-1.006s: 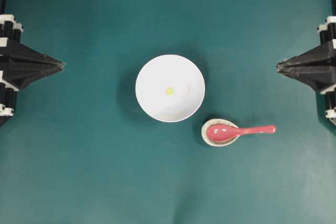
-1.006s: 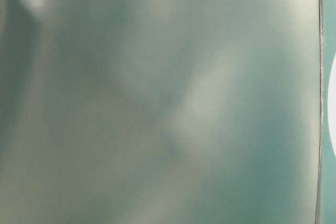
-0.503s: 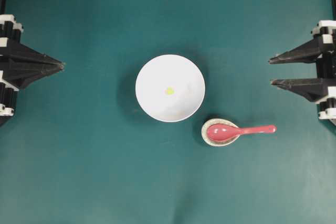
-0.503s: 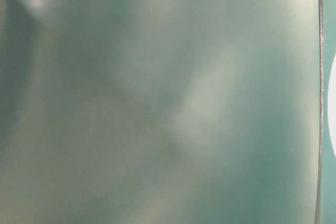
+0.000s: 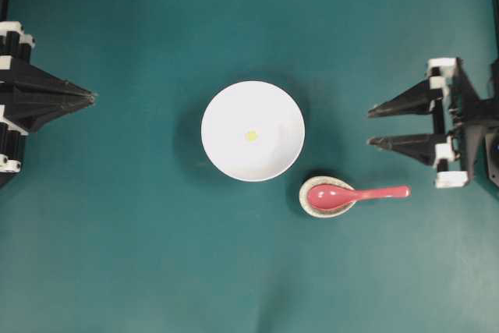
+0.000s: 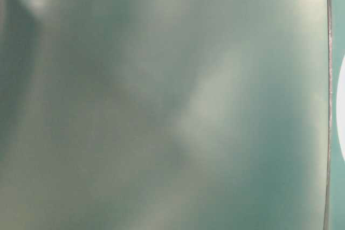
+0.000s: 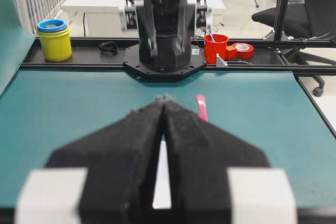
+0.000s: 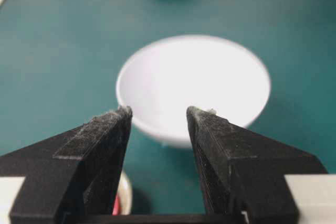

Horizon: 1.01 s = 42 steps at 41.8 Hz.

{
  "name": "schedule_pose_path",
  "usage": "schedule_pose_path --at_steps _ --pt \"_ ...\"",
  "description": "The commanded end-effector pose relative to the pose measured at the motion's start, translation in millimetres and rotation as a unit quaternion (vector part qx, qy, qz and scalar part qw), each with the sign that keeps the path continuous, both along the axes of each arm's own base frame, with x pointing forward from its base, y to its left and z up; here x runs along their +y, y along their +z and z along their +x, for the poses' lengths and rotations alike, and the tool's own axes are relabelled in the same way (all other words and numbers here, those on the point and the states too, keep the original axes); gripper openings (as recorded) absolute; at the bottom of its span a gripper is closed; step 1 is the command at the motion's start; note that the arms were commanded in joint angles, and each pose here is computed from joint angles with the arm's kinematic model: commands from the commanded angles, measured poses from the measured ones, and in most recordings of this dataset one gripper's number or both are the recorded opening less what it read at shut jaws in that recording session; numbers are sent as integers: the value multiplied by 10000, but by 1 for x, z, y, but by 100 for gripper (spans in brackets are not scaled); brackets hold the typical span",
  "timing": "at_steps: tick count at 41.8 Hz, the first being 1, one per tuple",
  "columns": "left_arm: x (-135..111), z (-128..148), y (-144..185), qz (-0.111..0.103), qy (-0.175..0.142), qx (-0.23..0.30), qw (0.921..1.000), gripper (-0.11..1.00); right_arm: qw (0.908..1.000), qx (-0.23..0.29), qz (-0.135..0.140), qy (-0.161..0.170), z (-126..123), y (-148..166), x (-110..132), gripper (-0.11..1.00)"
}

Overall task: Scoop the yellow hexagonal prism block from the bowl with a spoon using the right arm.
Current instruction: 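Move the right gripper toward the red spoon handle in the spoon rest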

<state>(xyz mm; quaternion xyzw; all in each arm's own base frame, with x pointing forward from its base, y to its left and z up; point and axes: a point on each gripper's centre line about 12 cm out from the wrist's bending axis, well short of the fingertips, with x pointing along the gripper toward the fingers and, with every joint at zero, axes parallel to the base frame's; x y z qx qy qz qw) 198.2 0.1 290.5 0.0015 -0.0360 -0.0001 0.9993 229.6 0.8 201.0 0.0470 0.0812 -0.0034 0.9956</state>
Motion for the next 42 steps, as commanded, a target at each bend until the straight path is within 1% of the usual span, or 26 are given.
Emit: schedule_pose_path --at_steps 1,10,14,17,23,28,33,42 --pt "0 2 5 15 4 -54 10000 1 9999 -45 64 82 4 -7 5 53" --pt "0 3 5 8 -2 -46 10000 1 9989 -143 243 386 2 -33 21 53" --pt "0 3 5 15 4 -46 10000 1 9984 -128 332 441 -1 -45 25 52" --pt "0 3 5 15 -3 -46 10000 1 9982 -91 408 428 -4 -53 28 52" --pt "0 3 5 15 4 -46 10000 1 9978 -46 474 460 -8 -67 35 52" --pt "0 3 5 15 -3 -46 10000 1 9980 8 505 386 -8 -78 39 52" --pt "0 3 4 15 -3 -31 10000 1 9983 110 477 310 -8 -91 45 52" --pt "0 3 3 23 5 8 10000 1 9987 175 391 268 -8 -105 55 52"
